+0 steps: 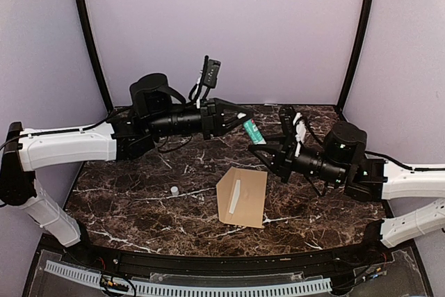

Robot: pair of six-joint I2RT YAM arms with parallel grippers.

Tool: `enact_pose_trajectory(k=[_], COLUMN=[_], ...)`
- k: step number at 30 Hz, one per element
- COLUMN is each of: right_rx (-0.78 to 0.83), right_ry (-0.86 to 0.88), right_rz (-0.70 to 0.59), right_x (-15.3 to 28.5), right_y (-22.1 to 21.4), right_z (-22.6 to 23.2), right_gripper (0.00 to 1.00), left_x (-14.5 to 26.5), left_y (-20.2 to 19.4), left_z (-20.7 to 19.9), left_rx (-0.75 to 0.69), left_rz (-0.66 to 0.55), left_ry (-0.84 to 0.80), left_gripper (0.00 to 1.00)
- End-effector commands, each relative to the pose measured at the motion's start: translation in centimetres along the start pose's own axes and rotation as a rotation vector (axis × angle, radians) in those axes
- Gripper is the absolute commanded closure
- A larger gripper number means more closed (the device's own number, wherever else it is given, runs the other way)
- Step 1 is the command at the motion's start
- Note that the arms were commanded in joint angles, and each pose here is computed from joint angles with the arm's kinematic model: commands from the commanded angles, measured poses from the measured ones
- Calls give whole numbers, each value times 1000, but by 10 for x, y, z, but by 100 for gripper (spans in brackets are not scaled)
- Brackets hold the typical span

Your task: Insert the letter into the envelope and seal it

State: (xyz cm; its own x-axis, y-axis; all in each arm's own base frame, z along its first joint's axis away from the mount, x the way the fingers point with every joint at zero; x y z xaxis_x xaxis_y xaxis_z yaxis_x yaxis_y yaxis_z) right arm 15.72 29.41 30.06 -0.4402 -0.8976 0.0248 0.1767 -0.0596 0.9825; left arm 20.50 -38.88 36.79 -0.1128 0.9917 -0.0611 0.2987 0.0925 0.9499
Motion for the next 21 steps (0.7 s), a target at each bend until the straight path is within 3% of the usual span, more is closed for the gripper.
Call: enact_pose_trajectory(k=[1, 7, 15, 21], right_rx=[19, 26, 29, 26], right_ry=[30, 34, 113, 267], right_rz=[-18, -4, 10, -23], right_x=[-5, -8, -12, -6], right_y=[13, 12, 9, 19], right_z=[5, 5, 14, 32], right_gripper=[80, 77, 100, 100], left_x=[-4, -6, -6, -2], left_y=[6, 0, -9, -17], left_z=[-7, -6, -8, -26], left_rx=[-36, -56, -101, -158], left_rz=[16, 58, 127, 159], left_ry=[-40, -40, -75, -244], left_gripper=[98, 98, 98, 98])
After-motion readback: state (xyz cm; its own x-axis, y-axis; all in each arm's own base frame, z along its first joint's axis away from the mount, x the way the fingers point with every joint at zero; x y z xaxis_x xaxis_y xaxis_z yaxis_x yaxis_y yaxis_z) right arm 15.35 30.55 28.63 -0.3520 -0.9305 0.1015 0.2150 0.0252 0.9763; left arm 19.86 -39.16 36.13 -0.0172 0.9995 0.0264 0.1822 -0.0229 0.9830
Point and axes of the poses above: each gripper's point midway between its finger pads, its own x axis back along the fingers, its own z axis along the line the jaws close on, y = z × x, the point moved 5 cm from there along x, back along the fingers, and after that the axes turned 8 degrees about -x, right-handed, at the moved point
